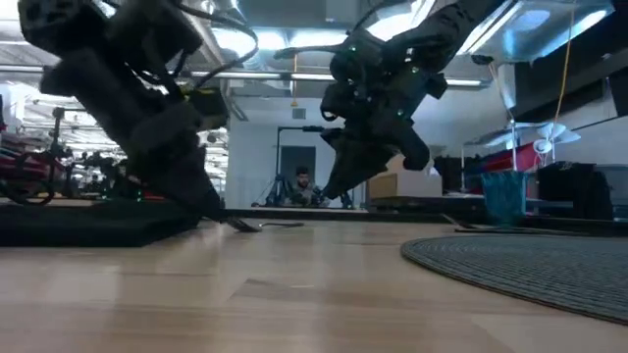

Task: Set table place
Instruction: Put the black fork on the black table napkin

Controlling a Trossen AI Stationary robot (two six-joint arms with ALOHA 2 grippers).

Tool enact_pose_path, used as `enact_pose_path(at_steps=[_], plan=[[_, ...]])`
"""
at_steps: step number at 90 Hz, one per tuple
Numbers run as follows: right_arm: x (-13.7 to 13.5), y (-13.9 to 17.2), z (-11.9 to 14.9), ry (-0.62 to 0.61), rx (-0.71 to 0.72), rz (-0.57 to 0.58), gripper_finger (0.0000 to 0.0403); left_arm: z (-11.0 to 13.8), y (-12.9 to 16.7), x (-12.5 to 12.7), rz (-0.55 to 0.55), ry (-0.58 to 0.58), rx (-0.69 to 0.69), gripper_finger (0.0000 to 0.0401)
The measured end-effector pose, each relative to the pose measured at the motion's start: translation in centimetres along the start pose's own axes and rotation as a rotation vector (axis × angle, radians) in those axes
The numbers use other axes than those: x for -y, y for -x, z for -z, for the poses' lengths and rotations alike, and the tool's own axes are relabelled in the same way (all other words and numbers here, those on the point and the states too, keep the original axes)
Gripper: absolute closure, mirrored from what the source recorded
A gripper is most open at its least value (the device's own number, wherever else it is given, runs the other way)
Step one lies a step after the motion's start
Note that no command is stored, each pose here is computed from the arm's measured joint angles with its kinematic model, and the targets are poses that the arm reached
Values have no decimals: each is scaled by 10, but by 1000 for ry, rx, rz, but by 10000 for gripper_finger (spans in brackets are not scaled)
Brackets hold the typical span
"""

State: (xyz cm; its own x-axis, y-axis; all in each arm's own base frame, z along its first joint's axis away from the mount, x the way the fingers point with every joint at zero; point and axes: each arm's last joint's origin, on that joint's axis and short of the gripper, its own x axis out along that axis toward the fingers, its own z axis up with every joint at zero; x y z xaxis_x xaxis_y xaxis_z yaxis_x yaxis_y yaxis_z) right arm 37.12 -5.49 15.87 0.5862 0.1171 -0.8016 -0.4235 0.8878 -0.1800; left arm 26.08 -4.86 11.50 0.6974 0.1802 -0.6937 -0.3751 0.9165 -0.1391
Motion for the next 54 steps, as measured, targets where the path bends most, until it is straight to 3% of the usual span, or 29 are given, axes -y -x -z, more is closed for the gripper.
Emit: enact_pose_path(at_steps=[18,27,54], plan=[[1,0,-1,18,6,6,400,-23,-14,13,12,-91,3,401],[4,0,-4,46,29,62,400,-32,-11,20,-7,-116,-4,401],[21,2,-18,131,199,208,400,-29,-7,15,-76,-110,-81,401]])
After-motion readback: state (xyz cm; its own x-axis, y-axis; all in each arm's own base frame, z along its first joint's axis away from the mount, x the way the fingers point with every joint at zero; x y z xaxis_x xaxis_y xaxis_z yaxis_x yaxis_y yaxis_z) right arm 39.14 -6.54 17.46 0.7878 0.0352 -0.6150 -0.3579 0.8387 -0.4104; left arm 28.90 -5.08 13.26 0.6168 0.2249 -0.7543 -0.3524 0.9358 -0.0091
